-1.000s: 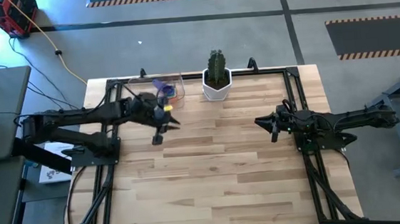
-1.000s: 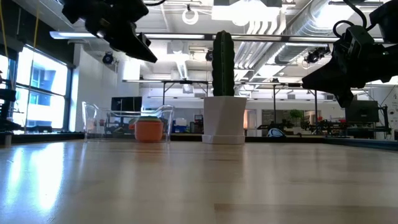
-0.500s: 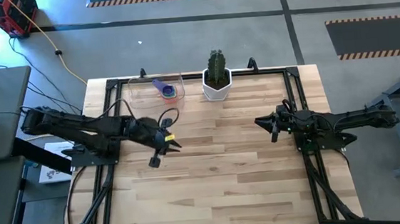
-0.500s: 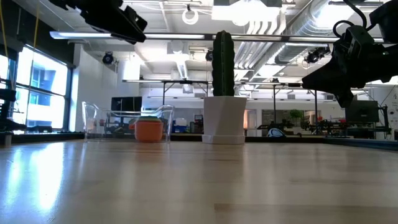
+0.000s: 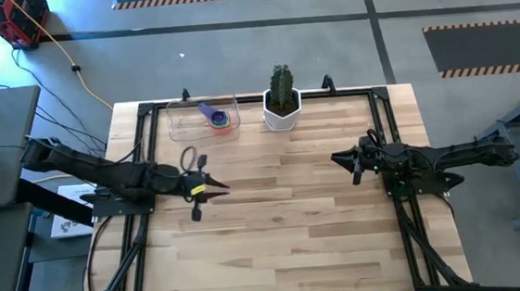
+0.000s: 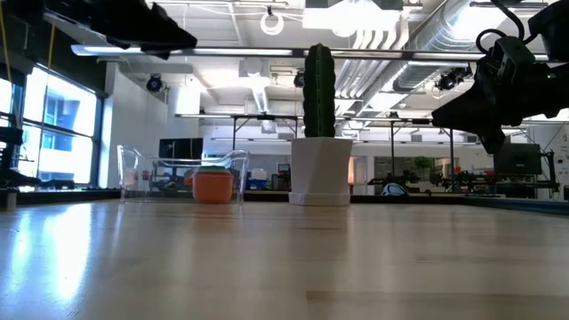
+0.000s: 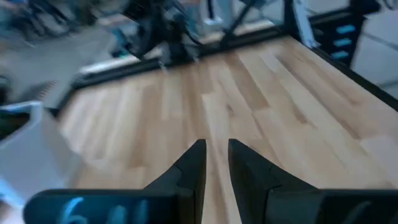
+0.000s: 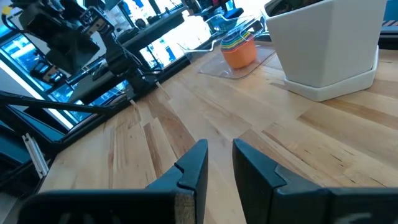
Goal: Nest measuring cups in basket
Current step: Return to Home Position
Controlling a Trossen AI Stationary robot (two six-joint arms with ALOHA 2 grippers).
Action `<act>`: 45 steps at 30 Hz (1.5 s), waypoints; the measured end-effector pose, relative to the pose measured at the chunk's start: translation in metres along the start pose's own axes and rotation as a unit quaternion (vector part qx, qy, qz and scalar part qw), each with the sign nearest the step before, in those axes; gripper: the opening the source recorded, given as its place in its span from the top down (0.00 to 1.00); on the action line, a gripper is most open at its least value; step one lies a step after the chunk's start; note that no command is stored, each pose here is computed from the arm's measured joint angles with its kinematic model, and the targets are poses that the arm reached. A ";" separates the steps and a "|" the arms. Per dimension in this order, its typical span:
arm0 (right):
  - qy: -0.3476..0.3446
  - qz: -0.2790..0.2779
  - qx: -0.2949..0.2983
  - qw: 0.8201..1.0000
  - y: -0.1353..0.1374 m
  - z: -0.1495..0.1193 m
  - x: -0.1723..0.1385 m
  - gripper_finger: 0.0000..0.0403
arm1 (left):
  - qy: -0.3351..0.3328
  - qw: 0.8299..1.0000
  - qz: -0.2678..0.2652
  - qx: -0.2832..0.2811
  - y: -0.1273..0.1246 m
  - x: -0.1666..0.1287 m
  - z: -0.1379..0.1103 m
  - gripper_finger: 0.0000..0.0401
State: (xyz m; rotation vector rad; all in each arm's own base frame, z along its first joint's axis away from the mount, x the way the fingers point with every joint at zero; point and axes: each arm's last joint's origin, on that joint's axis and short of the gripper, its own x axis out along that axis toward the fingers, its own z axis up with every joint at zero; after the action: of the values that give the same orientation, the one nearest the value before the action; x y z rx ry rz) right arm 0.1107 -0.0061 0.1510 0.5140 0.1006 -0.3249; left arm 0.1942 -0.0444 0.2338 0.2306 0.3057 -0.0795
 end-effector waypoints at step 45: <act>0.000 0.000 0.000 1.000 0.000 0.000 0.000 0.83 | -0.107 0.985 0.086 -0.107 -0.008 -0.087 -0.091 0.86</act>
State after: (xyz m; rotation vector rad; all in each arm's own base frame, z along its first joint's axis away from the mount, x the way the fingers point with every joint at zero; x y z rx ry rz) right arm 0.1107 -0.0061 0.1509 0.5139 0.1014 -0.3253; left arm 0.0845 -0.0272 0.1745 0.0339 0.0782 0.0989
